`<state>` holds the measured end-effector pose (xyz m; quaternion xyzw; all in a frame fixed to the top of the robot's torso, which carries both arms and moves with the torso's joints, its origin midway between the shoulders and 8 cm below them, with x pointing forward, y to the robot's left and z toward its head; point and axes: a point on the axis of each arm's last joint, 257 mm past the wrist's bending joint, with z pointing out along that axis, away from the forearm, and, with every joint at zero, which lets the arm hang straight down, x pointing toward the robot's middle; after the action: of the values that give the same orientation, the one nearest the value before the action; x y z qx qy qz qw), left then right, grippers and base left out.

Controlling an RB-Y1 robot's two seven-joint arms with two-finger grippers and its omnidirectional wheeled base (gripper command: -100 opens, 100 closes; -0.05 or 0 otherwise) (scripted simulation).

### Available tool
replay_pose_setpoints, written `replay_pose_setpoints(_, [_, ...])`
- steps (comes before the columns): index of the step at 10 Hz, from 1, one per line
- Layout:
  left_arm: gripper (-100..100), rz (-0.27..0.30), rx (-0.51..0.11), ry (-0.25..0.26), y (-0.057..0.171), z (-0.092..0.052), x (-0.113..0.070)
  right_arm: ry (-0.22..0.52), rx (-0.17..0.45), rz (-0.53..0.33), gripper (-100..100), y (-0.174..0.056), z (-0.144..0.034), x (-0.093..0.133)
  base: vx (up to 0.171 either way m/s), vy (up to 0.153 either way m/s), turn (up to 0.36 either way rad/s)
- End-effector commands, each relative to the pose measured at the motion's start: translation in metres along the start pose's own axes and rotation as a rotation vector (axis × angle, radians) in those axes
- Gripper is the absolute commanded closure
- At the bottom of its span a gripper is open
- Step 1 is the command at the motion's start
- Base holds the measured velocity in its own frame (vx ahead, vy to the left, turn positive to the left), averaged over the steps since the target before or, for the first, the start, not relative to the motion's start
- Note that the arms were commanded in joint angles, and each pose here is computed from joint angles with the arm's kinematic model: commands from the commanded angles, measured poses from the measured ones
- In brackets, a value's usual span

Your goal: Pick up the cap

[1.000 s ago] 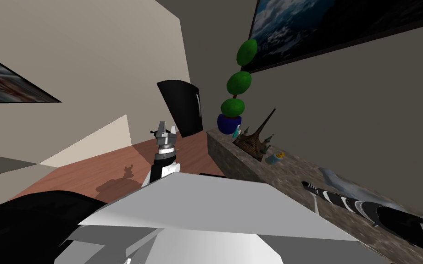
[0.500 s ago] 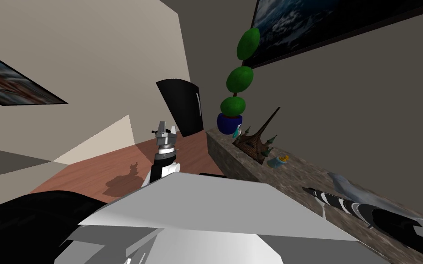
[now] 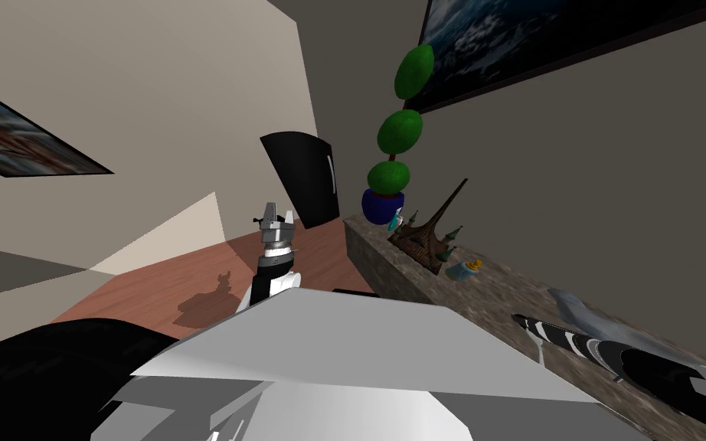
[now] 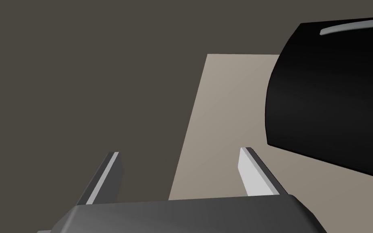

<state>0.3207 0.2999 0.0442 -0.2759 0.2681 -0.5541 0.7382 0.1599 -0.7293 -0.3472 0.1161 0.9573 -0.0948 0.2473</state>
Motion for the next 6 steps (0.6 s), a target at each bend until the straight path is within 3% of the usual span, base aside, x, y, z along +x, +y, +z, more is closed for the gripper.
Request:
replay_pose_setpoints(1, [0,0.000,0.000,0.000,0.000,0.000,0.000,0.000,0.000,0.000,100,0.000,0.000,0.000,0.000,0.000,0.000])
replay_pose_setpoints(2, [0,0.000,0.000,0.000,0.000,0.000,0.000,0.000,0.000,0.000,0,0.000,0.000,0.000,0.000,0.000,0.000])
replay_pose_setpoints(3, [0,0.000,0.000,0.000,0.000,0.000,0.000,0.003,-0.006,-0.008,100,-0.001,-0.006,-0.008,-0.021,0.030,-0.076])
replay_pose_setpoints(5, [0,0.000,0.000,0.000,0.000,0.000,0.000,0.002,-0.005,-0.011,100,-0.002,-0.007,-0.011,-0.021,0.032,-0.059])
replay_pose_setpoints(6, [0,0.000,0.000,0.000,0.000,0.000,0.000,0.003,-0.007,-0.011,0,-0.002,-0.008,-0.011,0.000,0.000,0.000])
